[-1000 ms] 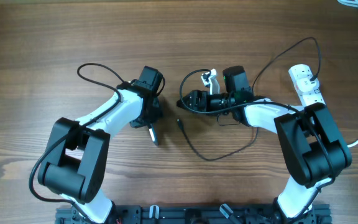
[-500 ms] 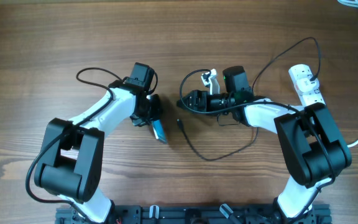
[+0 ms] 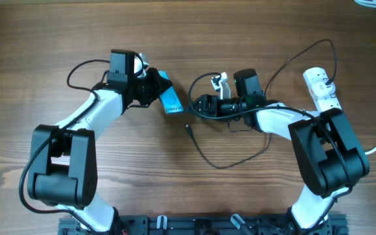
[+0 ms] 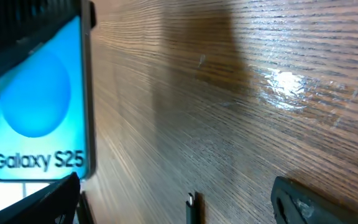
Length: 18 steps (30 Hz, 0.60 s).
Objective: Plug charger to phone and switch on socket
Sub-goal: 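Move the right gripper down over the black USB-C cable plug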
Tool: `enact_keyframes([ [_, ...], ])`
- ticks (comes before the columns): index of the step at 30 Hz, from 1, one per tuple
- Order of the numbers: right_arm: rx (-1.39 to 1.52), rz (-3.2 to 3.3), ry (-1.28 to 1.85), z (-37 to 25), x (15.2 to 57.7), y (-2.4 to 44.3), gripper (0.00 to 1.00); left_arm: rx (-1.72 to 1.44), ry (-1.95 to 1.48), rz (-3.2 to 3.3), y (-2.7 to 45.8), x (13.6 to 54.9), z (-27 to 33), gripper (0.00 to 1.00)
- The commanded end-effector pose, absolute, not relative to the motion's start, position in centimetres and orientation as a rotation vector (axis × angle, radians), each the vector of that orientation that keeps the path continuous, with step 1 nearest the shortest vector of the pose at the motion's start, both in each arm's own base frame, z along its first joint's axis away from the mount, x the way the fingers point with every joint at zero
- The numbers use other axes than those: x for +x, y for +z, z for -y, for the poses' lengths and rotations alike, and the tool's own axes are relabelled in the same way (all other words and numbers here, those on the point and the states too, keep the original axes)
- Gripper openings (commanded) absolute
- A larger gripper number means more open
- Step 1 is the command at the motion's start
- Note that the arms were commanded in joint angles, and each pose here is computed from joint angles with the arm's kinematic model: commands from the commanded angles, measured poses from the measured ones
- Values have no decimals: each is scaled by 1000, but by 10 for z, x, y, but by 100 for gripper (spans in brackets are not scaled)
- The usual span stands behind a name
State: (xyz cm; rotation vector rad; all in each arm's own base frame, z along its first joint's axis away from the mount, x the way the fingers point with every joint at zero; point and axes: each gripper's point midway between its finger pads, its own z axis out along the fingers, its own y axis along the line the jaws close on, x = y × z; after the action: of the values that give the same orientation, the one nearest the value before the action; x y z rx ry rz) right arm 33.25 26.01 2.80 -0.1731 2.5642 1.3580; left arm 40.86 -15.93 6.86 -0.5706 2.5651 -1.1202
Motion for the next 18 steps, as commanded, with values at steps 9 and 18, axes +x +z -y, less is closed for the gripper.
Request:
enact_keyframes([
  [9,-296,-2812,387,-266,319,-18,76,-292,-1491,-2419,119,404,159,4],
  [18,-691,-2850,-5,-271,279,8,45,-463,-1426,-2468,102,400,116,4],
])
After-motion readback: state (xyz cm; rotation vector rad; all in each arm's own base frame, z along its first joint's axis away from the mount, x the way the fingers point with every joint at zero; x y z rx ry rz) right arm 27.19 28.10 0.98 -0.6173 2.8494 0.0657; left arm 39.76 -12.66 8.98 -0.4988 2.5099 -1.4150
